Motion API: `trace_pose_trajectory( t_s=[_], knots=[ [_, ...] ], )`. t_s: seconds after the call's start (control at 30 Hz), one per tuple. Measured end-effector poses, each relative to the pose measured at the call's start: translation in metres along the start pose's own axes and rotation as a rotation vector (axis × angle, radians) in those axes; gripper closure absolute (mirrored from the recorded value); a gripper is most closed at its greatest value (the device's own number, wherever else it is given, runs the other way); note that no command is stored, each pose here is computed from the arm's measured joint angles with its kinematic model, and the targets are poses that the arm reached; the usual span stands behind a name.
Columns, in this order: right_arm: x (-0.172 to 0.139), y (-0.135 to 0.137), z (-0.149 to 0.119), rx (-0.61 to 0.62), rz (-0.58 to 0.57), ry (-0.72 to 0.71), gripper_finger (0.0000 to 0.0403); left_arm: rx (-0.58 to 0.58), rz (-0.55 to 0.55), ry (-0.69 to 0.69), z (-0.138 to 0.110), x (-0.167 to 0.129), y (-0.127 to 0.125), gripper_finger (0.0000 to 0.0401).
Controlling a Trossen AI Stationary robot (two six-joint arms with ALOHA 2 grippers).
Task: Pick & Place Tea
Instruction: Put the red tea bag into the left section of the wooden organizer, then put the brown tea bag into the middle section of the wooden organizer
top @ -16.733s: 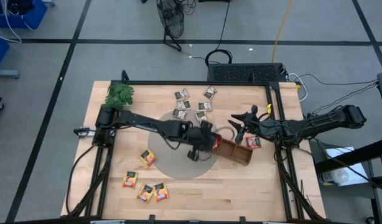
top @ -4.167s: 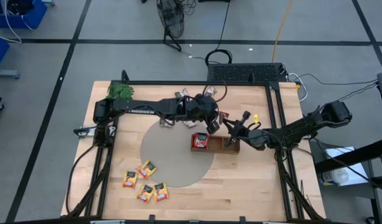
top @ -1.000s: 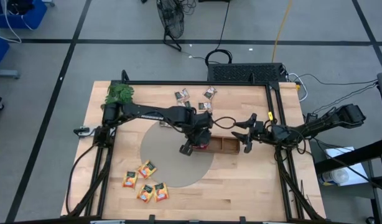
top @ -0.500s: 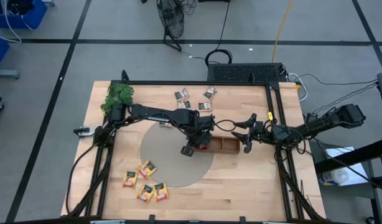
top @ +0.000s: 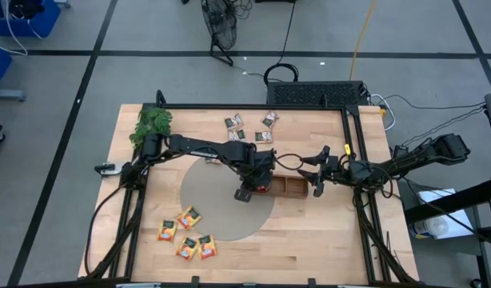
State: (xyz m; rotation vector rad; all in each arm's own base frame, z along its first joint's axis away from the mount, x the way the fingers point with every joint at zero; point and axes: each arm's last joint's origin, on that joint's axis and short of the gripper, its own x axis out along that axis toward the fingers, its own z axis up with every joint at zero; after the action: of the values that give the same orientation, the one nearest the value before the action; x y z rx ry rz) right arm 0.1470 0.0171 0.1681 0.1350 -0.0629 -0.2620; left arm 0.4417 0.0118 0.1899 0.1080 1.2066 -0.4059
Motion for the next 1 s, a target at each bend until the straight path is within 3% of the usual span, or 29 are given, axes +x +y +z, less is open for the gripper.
trace_pose_trajectory(
  t_s=[0.4, 1.0],
  knots=[
    [0.0, 0.0, 0.0, 0.0, 0.0, 0.0, 0.0206, -0.049, 0.005, 0.002, 0.0, 0.0, 0.0, 0.027],
    [0.0, 0.0, -0.001, -0.003, -0.001, 0.008, 0.0206, -0.036, 0.112, -0.074, 0.011, -0.037, -0.004, 0.0265]
  ],
)
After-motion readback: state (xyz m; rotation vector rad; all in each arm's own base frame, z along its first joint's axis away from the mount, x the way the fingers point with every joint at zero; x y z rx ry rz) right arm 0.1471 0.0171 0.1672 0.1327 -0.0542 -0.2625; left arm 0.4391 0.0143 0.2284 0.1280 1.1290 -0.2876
